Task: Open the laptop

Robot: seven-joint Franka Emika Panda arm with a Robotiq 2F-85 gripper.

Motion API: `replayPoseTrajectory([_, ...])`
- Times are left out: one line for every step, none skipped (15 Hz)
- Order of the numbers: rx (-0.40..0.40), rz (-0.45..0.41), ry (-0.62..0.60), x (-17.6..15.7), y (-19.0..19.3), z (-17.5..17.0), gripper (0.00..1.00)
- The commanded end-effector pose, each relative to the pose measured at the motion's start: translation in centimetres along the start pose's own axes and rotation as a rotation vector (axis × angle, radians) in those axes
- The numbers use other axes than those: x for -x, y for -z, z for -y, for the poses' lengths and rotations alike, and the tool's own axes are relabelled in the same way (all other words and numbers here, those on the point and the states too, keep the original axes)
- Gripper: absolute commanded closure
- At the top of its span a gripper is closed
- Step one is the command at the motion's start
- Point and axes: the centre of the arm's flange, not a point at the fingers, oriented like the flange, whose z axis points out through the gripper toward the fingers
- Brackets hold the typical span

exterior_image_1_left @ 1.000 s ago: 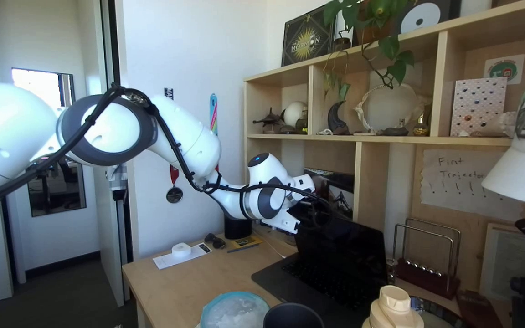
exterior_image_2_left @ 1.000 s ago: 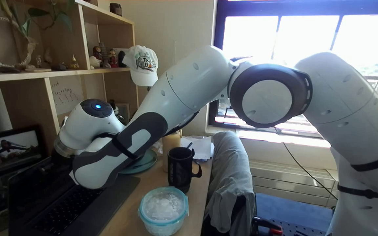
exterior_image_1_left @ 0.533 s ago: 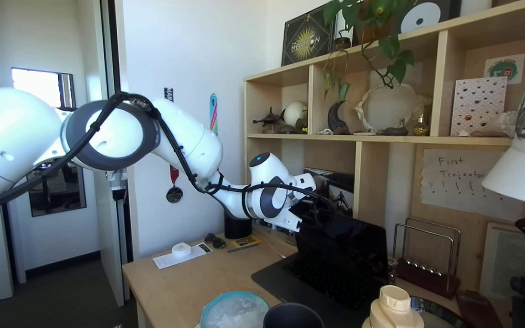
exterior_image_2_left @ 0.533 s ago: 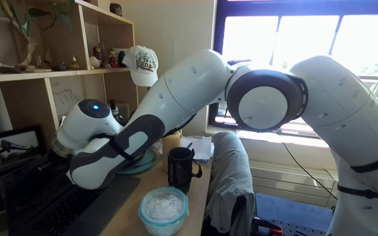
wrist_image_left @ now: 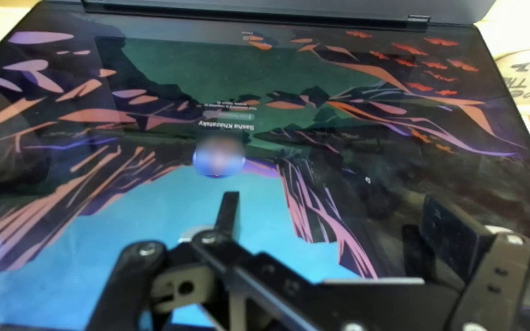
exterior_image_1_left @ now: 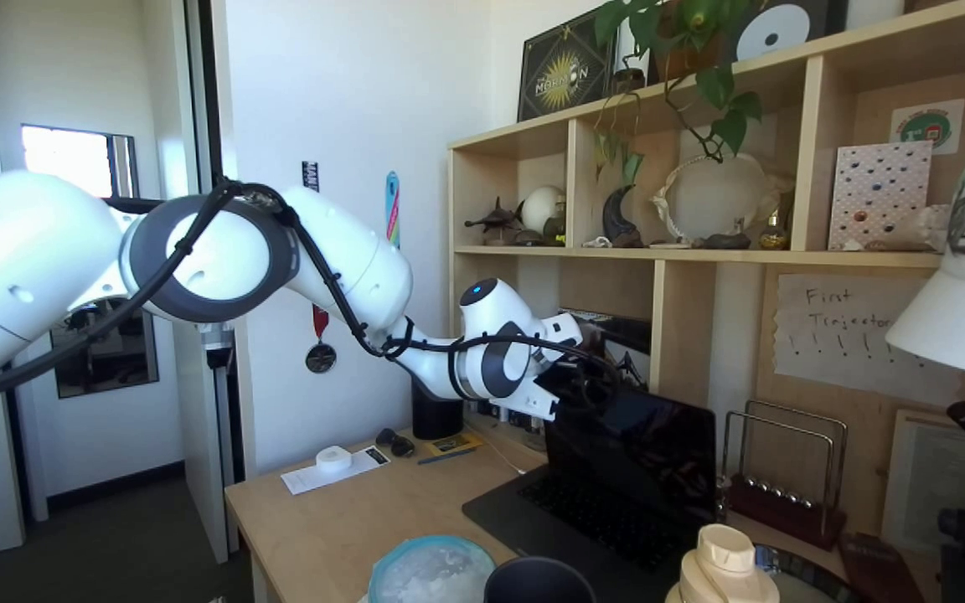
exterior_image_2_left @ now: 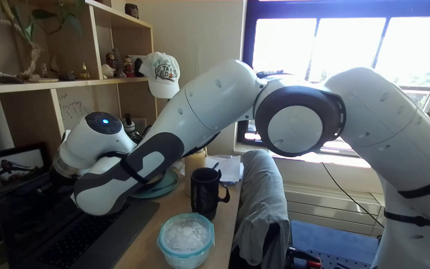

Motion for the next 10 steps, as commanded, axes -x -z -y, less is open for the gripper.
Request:
replayPoseTrajectory([-0.015,-0.031,0.013,-1.8,0.6,0.8,0.0])
replayPoseTrajectory([-0.022,-0.031,0.014,-1.8,1.0,0.9,0.0])
replayPoseTrajectory([-0.026,-0.027,0.012,-1.9,1.5,1.1,0.0])
replayPoseTrajectory([-0.03,-0.021,0.004,-2.0,2.1,1.2,0.0])
replayPoseTrajectory([-0.038,-0.019,0.001,-2.1,2.7,1.4,0.0])
replayPoseTrajectory([-0.047,-0.009,-0.002,-2.3,3.2,1.6,0.0])
replayPoseTrajectory([-0.054,0.011,-0.004,-2.6,4.1,2.0,0.0])
replayPoseTrajectory([-0.063,0.025,-0.006,-2.9,4.8,2.3,0.0])
replayPoseTrajectory([-0.062,0.056,-0.009,-3.4,5.8,2.7,0.0])
replayPoseTrajectory([-0.062,0.084,-0.01,-3.8,6.7,2.9,0.0])
